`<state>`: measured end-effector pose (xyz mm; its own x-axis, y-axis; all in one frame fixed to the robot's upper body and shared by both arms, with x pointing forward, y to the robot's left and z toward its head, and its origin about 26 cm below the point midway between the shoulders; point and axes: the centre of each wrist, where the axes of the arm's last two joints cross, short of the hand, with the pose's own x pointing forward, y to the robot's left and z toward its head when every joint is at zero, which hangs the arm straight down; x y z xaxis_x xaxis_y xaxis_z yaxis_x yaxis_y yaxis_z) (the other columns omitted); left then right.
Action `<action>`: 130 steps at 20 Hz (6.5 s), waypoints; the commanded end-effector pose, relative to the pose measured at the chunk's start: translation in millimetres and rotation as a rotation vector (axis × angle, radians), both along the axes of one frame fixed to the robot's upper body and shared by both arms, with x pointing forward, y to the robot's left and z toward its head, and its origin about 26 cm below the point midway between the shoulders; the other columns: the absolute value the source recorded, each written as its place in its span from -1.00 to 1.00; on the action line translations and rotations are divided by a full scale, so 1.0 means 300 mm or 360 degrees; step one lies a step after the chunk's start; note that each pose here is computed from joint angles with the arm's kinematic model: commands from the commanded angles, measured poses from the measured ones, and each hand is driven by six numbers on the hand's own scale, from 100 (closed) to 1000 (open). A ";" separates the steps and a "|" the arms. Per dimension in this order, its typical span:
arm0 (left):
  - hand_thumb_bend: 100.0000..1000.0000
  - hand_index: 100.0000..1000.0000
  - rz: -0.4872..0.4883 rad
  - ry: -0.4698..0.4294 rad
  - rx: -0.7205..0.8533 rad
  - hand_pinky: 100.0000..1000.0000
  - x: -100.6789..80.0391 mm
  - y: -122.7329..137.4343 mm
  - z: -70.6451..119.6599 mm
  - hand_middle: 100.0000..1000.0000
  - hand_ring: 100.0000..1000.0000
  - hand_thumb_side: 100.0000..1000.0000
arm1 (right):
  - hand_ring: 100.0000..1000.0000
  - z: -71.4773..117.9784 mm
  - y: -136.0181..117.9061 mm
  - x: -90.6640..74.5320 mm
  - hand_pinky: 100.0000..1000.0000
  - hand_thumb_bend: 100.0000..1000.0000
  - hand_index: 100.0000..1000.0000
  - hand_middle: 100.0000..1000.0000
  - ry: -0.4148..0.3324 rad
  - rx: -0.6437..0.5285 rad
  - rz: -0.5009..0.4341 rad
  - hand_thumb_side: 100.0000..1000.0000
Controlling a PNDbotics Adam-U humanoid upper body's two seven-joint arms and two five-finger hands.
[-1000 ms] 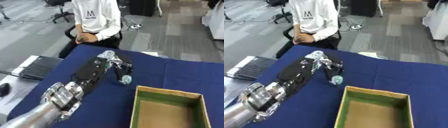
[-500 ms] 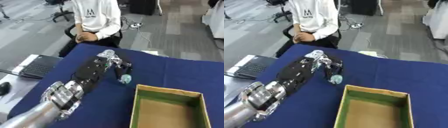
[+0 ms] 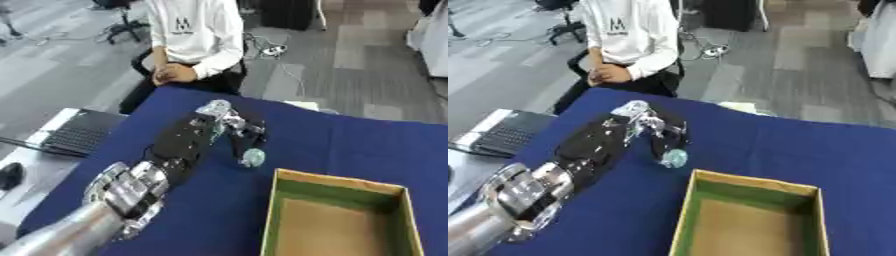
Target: Pick up objects on the table and place them in the box.
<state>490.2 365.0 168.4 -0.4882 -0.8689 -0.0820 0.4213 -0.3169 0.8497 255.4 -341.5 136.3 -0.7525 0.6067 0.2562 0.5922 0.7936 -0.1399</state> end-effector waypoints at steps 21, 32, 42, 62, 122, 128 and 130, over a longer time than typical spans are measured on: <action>0.00 0.33 -0.0420 0.0110 0.0270 -0.23 -0.010 0.029 0.048 0.22 -0.07 -0.70 | -0.64 0.015 0.007 -0.003 -0.90 -1.00 -0.32 -0.62 -0.0584 0.0233 0.0256 1.00; -1.00 -0.43 -0.0493 -0.0136 0.0054 -0.58 -0.022 0.035 0.003 -0.38 -0.73 -0.41 | -0.64 0.025 0.009 0.004 -0.90 -1.00 -0.33 -0.62 -0.0606 0.0255 0.0265 1.00; -1.00 -0.81 -0.0361 -0.0176 -0.0001 -1.00 -0.032 0.100 0.001 -1.00 -1.00 -0.39 | -0.64 0.015 0.009 -0.002 -0.91 -1.00 -0.33 -0.63 -0.0587 0.0250 0.0260 1.00; -1.00 -0.85 -0.0134 -0.0215 -0.0204 -1.00 -0.058 0.164 0.143 -1.00 -1.00 -0.51 | -0.64 -0.004 0.005 -0.014 -0.91 -1.00 -0.33 -0.63 -0.0550 0.0223 0.0244 1.00; 0.63 1.00 -0.1023 -0.0248 -0.0288 1.00 -0.461 -0.282 0.249 0.96 0.77 1.00 | -0.64 -0.012 -0.005 -0.024 -0.91 -1.00 -0.32 -0.63 -0.0528 0.0198 0.0229 1.00; 0.65 1.00 -0.0522 -0.0664 -0.1497 0.80 -0.517 -0.213 0.078 0.98 0.61 0.73 | -0.64 -0.070 0.033 -0.042 -0.93 -1.00 -0.30 -0.63 -0.0455 0.0165 0.0209 1.00; 0.63 1.00 -0.0443 -0.0710 -0.1690 0.79 -0.535 -0.226 0.038 0.99 0.61 0.71 | -0.64 -0.101 0.060 -0.052 -0.94 -1.00 -0.30 -0.64 -0.0413 0.0128 0.0208 1.00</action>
<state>331.3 297.3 168.1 -0.7714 -0.4920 0.4036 0.1056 0.5264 0.8436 241.0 -327.1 103.6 -0.7089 0.6385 0.2996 0.5934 0.7696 -0.2360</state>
